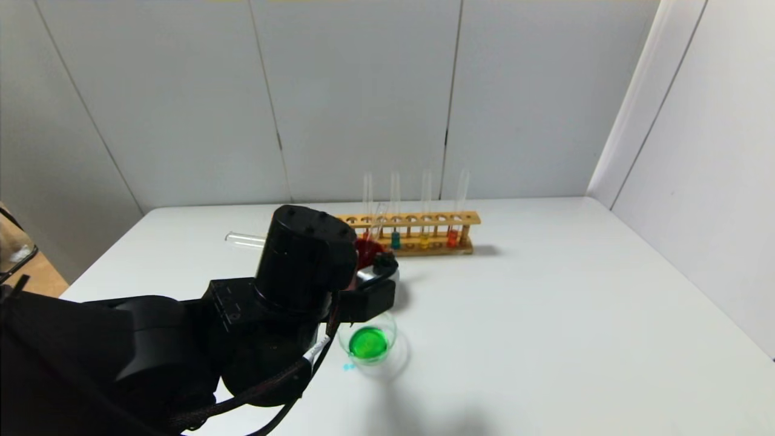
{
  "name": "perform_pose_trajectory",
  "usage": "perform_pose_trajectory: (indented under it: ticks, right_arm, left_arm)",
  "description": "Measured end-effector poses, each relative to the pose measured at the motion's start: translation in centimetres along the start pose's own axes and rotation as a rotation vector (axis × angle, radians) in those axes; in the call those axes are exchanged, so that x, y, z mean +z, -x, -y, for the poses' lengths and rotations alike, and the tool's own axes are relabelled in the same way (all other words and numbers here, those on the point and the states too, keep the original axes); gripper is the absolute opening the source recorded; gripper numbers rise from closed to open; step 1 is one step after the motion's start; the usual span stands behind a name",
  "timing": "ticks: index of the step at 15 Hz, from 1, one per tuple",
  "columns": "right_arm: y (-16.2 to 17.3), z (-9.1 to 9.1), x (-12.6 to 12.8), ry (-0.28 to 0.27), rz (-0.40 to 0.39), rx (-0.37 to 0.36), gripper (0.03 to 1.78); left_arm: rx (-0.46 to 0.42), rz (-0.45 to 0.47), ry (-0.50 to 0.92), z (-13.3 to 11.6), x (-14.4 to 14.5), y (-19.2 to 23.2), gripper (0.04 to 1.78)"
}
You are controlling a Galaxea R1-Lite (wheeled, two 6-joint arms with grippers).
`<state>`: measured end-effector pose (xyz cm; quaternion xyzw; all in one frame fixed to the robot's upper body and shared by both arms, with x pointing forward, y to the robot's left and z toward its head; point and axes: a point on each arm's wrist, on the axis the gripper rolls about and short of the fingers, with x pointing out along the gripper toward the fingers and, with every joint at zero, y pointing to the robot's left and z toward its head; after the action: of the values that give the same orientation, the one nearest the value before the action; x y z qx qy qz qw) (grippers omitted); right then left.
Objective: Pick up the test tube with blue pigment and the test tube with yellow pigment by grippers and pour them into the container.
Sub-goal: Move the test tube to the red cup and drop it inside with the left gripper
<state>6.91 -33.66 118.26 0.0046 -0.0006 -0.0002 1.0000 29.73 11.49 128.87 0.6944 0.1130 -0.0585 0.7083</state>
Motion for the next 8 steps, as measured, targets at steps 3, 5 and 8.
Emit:
perform_pose_trajectory:
  ticks: [3,5,8]
  right_arm:
    - [0.0,0.0,0.0,0.000,0.000,0.000,1.74]
    - [0.0,0.0,0.0,0.000,0.000,0.000,1.74]
    - [0.0,0.0,0.0,0.000,0.000,0.000,1.74]
  left_arm:
    - [0.015,0.017,0.261,-1.0,-0.1,0.2,0.27]
    - [0.010,0.056,0.462,-1.8,-0.1,0.1,0.27]
    - [-0.025,0.126,0.747,-3.1,-0.4,-0.5,0.27]
